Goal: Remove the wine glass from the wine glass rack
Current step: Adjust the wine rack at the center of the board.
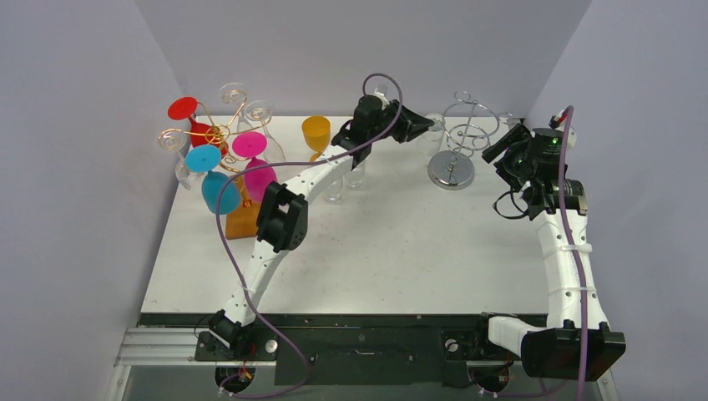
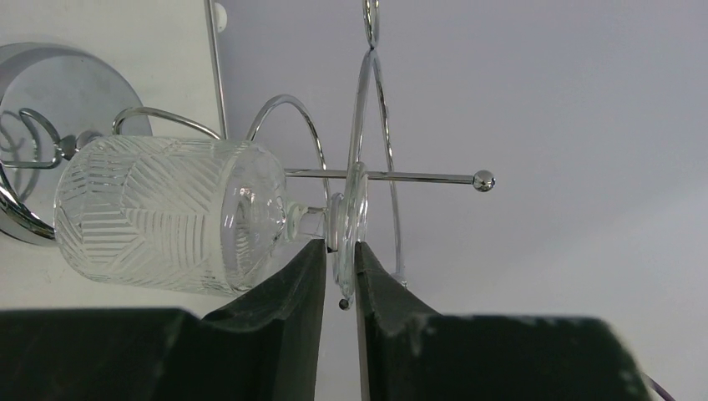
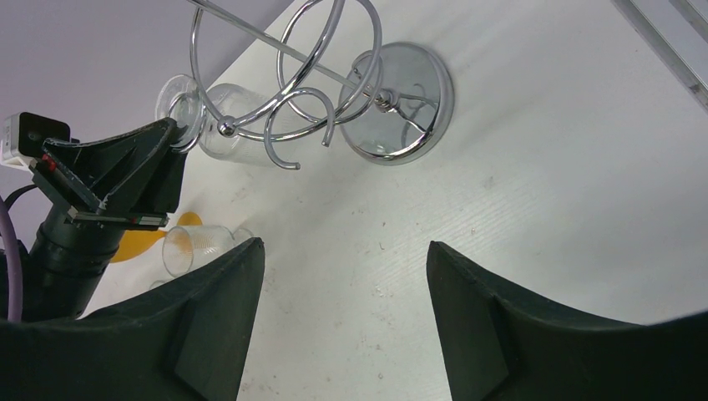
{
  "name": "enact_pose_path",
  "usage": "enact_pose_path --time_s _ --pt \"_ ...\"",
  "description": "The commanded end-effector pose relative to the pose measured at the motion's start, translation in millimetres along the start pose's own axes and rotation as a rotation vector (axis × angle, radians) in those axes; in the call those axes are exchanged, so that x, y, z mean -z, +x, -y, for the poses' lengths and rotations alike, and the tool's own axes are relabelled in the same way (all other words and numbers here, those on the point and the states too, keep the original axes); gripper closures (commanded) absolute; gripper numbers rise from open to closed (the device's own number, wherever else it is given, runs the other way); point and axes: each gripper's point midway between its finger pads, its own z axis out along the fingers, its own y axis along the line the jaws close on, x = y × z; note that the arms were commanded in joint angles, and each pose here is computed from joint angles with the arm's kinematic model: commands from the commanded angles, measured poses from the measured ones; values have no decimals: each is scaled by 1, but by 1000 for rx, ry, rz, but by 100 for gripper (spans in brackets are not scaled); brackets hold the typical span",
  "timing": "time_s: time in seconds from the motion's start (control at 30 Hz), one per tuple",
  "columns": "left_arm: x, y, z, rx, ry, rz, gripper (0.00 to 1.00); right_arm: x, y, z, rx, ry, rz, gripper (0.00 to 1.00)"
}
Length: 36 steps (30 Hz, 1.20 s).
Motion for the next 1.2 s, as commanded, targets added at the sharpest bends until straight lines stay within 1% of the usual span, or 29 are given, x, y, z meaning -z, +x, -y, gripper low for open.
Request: enact_pose_path --time_s 0.0,0.3,0.47,0.8,1.17 --pt "14 -17 53 -66 94 53 86 9 -14 -7 8 -39 60 34" --pt "16 -17 59 -67 107 50 93 9 -14 -7 7 -42 58 34" --pt "18 -13 66 -31 134 24 100 10 -14 -8 6 -44 60 34" --pt "32 -9 101 -24 212 -4 100 8 -14 -8 6 -42 59 34" --pt "42 -9 112 -1 252 -17 100 7 -13 -6 7 -36 55 34"
